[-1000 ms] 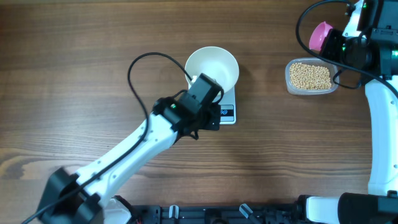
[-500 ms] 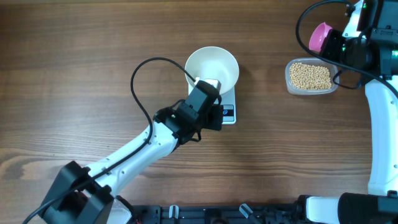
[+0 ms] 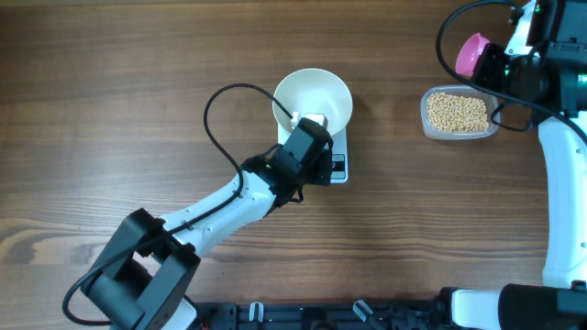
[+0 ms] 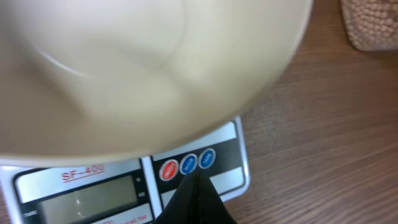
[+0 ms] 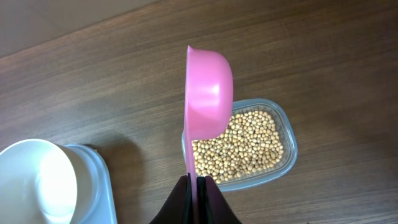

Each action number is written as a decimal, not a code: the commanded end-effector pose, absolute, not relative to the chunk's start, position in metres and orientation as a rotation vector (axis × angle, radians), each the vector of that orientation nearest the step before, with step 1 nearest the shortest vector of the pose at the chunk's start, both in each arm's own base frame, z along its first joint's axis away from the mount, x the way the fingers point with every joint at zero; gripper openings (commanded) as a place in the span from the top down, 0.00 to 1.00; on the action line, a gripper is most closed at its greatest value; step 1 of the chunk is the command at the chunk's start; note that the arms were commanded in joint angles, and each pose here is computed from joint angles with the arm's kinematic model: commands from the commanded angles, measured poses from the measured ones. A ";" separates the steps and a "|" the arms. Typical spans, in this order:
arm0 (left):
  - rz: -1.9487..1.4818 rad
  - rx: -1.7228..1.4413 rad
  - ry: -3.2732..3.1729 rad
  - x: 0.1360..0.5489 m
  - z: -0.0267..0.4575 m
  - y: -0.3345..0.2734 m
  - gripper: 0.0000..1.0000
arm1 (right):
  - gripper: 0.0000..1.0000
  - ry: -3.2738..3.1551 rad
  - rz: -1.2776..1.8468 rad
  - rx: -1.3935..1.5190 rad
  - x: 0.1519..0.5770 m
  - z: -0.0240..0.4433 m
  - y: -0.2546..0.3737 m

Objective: Scoop item into bowl and weigh 150g on scale
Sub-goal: 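Press the scale's tare button with the left gripper tip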

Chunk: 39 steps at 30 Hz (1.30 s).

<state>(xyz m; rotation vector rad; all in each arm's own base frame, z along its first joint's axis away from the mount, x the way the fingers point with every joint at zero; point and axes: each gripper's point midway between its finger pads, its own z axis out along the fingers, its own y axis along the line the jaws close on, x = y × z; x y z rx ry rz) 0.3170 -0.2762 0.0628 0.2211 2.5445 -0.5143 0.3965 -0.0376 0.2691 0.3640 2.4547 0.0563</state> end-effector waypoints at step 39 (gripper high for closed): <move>-0.823 0.077 2.256 0.297 0.094 -0.249 0.96 | 0.96 2.439 0.046 0.307 0.403 0.270 -0.037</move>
